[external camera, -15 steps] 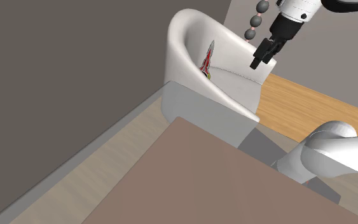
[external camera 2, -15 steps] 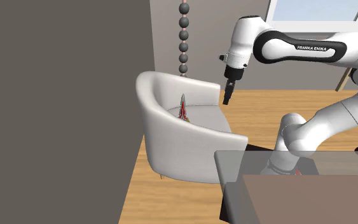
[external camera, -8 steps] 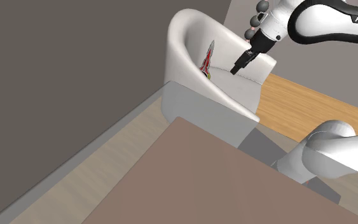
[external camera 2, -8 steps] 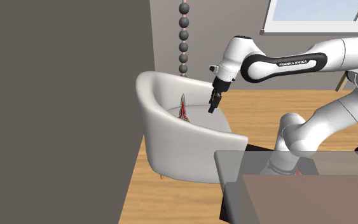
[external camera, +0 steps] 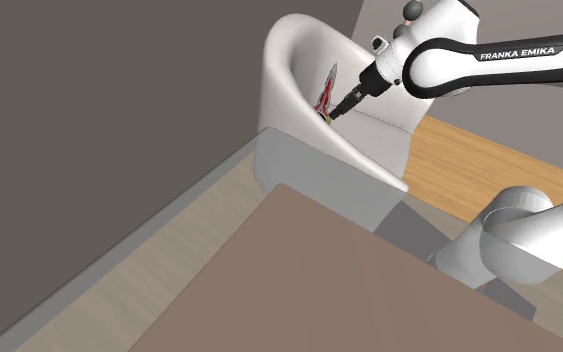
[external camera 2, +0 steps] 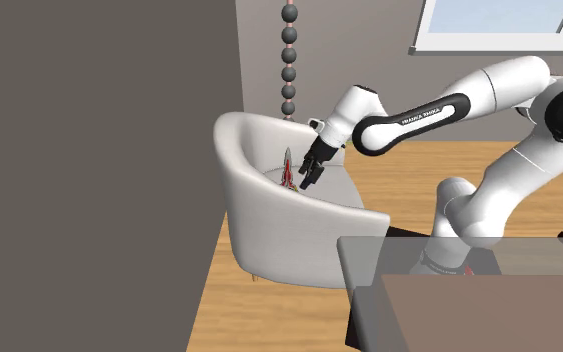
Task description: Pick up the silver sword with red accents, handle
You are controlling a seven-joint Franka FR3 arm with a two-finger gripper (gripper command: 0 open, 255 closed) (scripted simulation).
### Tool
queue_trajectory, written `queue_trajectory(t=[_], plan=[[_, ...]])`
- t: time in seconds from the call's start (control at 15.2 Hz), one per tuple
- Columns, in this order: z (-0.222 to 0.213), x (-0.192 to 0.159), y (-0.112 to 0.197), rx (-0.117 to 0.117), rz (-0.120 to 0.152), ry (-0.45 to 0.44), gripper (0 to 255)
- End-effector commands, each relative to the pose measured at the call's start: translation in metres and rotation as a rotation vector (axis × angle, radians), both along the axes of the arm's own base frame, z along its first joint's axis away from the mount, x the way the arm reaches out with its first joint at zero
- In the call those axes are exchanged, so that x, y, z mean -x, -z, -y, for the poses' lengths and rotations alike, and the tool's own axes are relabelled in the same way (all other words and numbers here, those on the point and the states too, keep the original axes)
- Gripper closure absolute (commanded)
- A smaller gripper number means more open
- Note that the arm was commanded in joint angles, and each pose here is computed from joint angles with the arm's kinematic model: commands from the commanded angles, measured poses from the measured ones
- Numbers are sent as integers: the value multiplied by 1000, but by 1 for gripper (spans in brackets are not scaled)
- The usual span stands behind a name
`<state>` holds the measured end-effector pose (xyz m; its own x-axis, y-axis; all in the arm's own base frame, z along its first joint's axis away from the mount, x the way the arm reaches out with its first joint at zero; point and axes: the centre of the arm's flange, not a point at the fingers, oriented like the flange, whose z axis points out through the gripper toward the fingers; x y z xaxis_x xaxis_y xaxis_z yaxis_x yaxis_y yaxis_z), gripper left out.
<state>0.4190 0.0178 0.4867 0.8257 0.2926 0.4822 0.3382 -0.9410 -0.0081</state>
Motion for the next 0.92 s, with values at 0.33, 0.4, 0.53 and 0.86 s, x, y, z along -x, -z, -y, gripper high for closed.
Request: queue_trajectory(t=[0.33, 0.4, 0.53, 0.86], plan=[[-2, -16, 41, -7, 61, -41, 0], [-2, -16, 47, -7, 61, -41, 0], [-2, -16, 55, -7, 61, -41, 0], [-1, -15, 49, -8, 61, -41, 255]])
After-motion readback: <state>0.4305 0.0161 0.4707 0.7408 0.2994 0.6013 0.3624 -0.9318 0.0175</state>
